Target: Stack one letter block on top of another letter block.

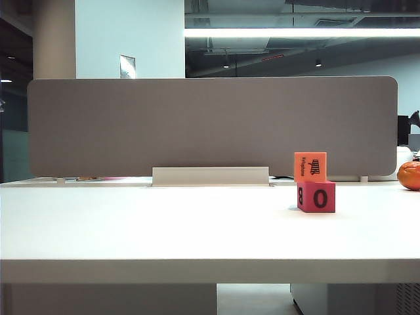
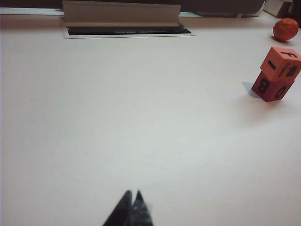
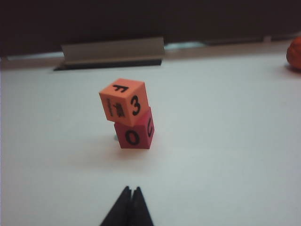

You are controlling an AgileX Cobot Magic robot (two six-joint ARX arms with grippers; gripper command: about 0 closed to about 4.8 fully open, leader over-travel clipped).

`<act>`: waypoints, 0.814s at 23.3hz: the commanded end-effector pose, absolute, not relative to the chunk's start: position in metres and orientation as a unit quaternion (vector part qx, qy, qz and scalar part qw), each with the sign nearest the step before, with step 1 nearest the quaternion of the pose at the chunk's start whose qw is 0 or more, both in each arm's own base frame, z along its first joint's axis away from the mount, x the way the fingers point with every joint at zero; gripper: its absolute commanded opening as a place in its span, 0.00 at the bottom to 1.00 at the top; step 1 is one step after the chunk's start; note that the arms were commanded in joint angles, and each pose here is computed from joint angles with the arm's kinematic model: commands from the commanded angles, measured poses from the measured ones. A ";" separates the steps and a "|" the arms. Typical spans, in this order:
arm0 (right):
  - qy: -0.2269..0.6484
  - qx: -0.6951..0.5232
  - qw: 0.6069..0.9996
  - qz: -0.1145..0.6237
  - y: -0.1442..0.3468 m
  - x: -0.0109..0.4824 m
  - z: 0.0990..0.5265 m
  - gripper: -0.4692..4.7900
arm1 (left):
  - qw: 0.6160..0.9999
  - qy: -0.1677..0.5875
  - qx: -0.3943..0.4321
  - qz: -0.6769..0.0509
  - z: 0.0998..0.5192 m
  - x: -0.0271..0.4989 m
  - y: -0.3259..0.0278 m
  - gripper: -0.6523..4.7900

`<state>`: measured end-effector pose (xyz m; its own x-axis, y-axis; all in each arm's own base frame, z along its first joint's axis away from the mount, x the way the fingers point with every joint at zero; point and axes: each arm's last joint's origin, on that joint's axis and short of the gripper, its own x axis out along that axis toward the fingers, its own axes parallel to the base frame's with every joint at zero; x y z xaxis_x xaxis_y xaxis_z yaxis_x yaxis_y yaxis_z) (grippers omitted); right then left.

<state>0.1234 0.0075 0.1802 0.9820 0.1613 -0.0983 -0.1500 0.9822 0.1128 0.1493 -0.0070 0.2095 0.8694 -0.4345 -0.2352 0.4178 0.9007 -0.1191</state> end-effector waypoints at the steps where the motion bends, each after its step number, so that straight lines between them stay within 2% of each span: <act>1: 0.026 0.053 0.995 0.079 0.007 0.118 0.179 0.09 | 0.967 0.122 -0.028 -0.221 0.212 0.149 -0.007 0.11; 5: 0.007 0.053 0.996 0.069 0.006 0.114 0.179 0.09 | 0.967 0.122 -0.028 -0.222 0.212 0.149 -0.007 0.11; 12: 0.031 0.052 0.998 0.016 0.003 0.108 0.172 0.09 | 0.967 0.122 -0.028 -0.222 0.212 0.149 -0.007 0.11; 19: 0.021 0.051 0.998 0.008 0.001 0.101 0.164 0.09 | 0.967 0.122 -0.029 -0.222 0.212 0.149 -0.007 0.11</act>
